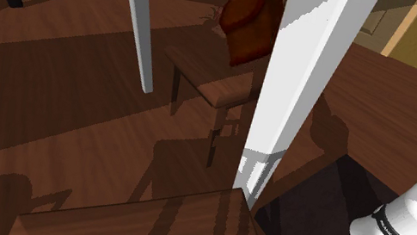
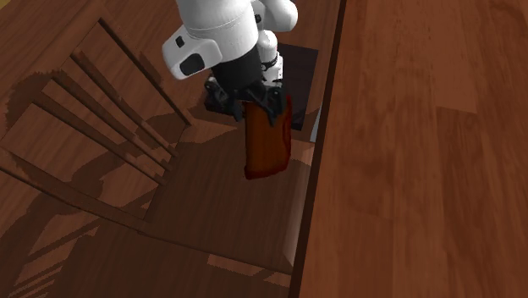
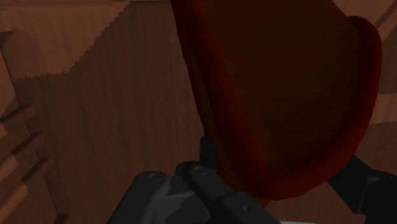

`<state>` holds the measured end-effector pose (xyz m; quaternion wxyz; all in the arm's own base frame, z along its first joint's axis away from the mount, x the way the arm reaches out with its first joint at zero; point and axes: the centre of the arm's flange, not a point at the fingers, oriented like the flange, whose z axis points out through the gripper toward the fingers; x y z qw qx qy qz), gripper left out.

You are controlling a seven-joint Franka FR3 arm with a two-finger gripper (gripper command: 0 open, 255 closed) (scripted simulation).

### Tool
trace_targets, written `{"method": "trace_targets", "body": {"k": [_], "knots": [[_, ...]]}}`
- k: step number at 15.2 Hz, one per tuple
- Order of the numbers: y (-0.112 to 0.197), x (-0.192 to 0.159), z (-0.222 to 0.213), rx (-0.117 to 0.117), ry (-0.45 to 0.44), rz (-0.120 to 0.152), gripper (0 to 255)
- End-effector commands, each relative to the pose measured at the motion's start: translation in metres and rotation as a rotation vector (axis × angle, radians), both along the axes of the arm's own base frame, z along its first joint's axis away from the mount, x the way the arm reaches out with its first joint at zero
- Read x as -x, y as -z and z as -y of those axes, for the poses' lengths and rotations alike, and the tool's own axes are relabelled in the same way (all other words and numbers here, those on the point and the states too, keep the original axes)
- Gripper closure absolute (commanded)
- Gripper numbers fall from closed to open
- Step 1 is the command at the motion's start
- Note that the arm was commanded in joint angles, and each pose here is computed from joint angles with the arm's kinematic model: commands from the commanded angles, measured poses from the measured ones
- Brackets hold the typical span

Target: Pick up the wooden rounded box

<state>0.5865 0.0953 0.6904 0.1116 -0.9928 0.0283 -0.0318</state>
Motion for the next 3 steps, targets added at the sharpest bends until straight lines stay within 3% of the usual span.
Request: {"method": "trace_targets", "body": {"k": [1, 3], "knots": [[-0.0131, 0.0004, 0.0002, -0.001, 0.0, 0.004, 255], [-0.0138, 0.0004, 0.0002, -0.001, 0.0, 0.004, 255]]}}
